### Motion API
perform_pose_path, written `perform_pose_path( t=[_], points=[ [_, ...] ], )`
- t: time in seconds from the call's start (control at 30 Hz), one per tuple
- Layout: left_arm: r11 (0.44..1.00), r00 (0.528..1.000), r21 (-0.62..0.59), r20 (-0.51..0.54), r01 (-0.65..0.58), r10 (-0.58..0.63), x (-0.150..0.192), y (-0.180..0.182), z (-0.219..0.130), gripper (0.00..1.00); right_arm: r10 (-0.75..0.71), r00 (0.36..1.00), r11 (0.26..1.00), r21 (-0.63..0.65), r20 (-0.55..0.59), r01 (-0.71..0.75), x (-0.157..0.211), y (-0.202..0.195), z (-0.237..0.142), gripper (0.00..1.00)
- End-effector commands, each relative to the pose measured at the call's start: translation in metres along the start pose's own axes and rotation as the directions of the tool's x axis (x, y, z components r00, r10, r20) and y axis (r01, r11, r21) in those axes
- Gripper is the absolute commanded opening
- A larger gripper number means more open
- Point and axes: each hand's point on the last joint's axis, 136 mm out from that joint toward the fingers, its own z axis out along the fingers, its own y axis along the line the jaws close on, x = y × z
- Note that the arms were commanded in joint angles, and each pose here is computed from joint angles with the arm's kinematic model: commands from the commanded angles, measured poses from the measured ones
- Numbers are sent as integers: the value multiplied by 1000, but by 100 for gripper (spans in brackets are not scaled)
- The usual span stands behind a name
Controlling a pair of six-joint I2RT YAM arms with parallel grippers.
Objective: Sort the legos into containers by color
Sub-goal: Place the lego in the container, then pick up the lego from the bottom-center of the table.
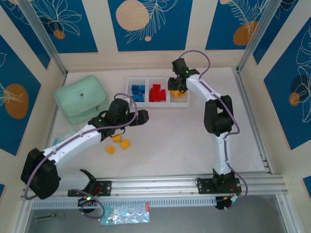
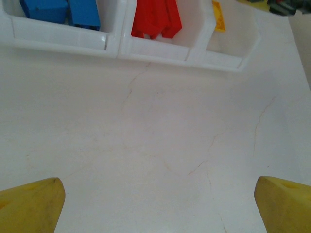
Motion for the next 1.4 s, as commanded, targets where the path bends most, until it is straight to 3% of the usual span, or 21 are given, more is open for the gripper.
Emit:
perform_pose_path(
  t=[0.0,0.17,0.33,0.6,0.73,0.97,1.37],
  points=[
    [999,999,-40,32,-8,10,-3,10,-18,100,-19,999,997,-68,43,22,7,23,-50,52],
    [996,999,-94,49,3,2,8,32,-39,100,-60,998,982,-182,-1,59,63,59,-78,57],
    [987,998,-153,51,52,-44,26,57,-59,100,-206,977,939,-292,-58,181,133,114,-98,63],
    [961,991,-250,96,119,-98,45,91,-95,100,-441,893,801,-489,-89,346,233,188,-110,73],
    [952,985,-265,126,152,-122,49,100,-109,100,-519,849,746,-536,-97,395,266,216,-104,77],
    [932,976,-302,153,198,-158,53,112,-122,100,-584,808,675,-598,-74,432,289,258,-92,80],
    [915,966,-328,183,234,-181,57,121,-134,100,-590,805,684,-573,-69,452,295,291,-62,87]
  ],
)
